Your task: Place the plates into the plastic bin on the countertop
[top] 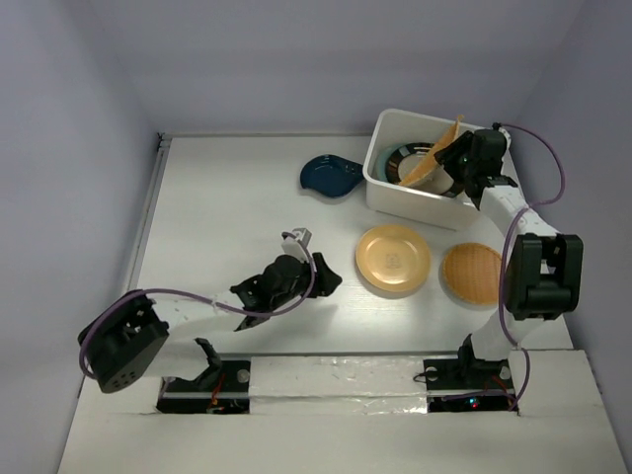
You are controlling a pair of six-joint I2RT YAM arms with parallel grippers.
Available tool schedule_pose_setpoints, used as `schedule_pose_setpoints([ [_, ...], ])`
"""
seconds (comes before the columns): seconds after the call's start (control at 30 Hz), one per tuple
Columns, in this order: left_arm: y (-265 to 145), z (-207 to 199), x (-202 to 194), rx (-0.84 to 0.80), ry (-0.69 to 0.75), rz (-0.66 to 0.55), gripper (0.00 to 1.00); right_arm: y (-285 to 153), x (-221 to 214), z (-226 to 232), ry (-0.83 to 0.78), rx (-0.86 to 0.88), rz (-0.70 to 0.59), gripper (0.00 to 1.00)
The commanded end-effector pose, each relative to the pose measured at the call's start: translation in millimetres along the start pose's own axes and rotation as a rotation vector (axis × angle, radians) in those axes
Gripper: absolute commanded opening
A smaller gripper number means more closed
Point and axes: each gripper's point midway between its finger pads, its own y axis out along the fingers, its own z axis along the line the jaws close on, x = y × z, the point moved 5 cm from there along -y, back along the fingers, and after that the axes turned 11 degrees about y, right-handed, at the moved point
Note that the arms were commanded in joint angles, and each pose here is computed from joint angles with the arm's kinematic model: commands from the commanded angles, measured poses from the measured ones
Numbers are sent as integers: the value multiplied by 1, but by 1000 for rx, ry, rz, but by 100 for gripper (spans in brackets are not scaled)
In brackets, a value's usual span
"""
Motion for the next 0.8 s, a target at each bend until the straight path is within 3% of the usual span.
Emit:
schedule_pose_setpoints([
  [0.0, 13, -18, 17, 0, 55, -66, 48, -21, 17, 27, 9, 94, -66, 55],
  [0.1, 25, -20, 16, 20, 75, -53, 57, -34, 20, 28, 2, 103, -91, 67],
  [0.3, 53, -21, 13, 62, 102, -22, 62, -67, 15, 24, 10, 168, -127, 63],
  [0.37, 63, -22, 14, 71, 109, -15, 62, -91, 20, 37, 20, 261, -162, 55],
  [0.4, 67, -21, 12, 77, 112, -10, 62, -98, 18, 37, 25, 289, -164, 30],
  [0.43, 74, -22, 13, 84, 116, -8, 61, -103, 10, 32, 35, 314, -157, 19],
  [0.47, 77, -21, 13, 95, 122, -8, 61, -117, 5, 40, 27, 368, -152, 15],
  [0.57, 90, -21, 14, 119, 126, -11, 61, -132, -24, 39, -7, 432, -93, 14],
  [0.77, 119, -25, 11, 129, 122, 9, 58, -146, -99, 28, -77, 478, 79, 25],
])
